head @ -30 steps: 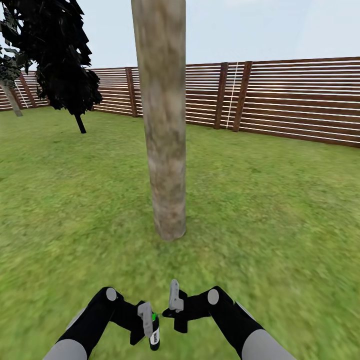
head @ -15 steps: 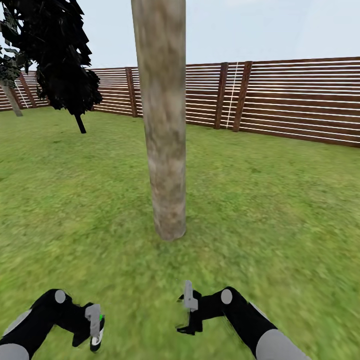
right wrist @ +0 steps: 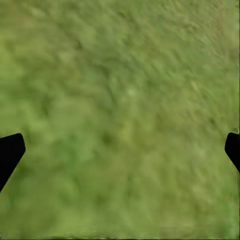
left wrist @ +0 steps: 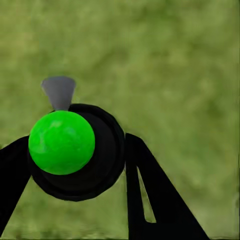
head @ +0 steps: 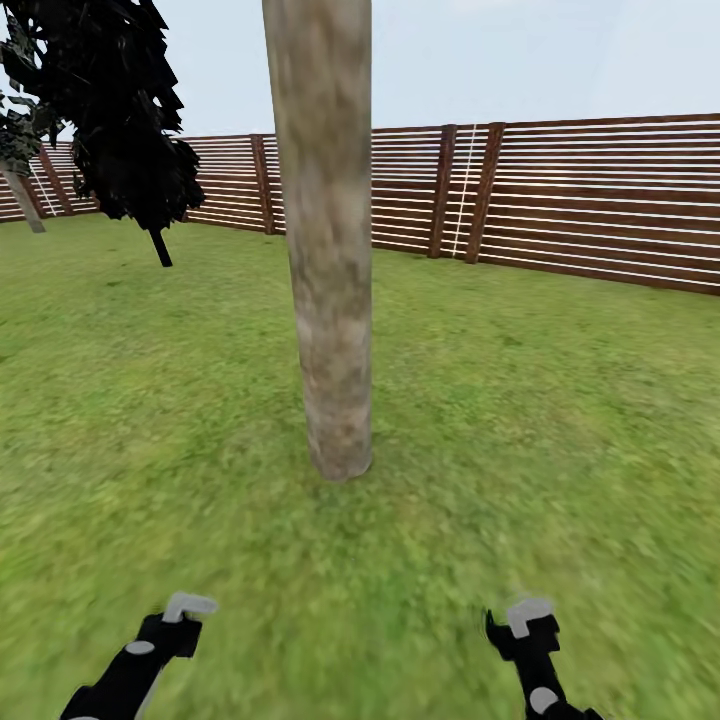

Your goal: In the garden, pick up the pesticide atomizer on the floor and spray pesticide onto both trees until each tree trunk is fully covered.

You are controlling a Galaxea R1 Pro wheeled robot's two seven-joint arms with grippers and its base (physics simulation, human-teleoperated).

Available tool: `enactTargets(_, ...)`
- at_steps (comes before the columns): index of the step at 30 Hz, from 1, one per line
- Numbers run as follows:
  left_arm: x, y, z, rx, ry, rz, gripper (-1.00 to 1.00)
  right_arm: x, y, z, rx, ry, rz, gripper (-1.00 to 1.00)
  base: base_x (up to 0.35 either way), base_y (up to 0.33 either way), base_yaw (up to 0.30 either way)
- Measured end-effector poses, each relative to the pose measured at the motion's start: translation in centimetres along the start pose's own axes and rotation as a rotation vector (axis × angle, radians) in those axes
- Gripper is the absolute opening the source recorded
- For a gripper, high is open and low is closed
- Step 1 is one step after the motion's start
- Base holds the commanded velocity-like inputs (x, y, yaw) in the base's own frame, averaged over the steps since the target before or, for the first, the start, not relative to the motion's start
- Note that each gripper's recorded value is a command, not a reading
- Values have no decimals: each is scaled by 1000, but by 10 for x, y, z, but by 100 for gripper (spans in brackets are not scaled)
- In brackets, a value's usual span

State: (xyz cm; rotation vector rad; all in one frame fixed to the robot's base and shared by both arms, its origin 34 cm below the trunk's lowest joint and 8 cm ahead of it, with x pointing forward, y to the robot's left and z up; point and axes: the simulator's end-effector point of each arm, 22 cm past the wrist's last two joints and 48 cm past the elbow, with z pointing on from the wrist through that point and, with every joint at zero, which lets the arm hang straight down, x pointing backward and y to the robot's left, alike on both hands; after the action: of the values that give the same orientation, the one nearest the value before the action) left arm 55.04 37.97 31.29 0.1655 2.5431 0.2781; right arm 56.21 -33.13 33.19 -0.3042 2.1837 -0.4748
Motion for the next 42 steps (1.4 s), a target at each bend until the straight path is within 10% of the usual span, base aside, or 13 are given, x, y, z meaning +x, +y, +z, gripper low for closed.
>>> enactTargets(5,43,-38,-4,121,192,-97,-100,36,-21,-12,108,85,198,100,0,0,0)
enactTargets(15,54,-53,-11,193,278,-114,-100,54,2,-21,21,121,209,100,199,-109,-2)
enactTargets(30,-7,-12,-13,114,201,-111,-100,57,2,-22,21,127,210,100,214,-183,-254)
enactTargets(42,-92,-64,-15,190,87,-68,-100,58,3,-22,19,128,209,100,57,-1,-131)
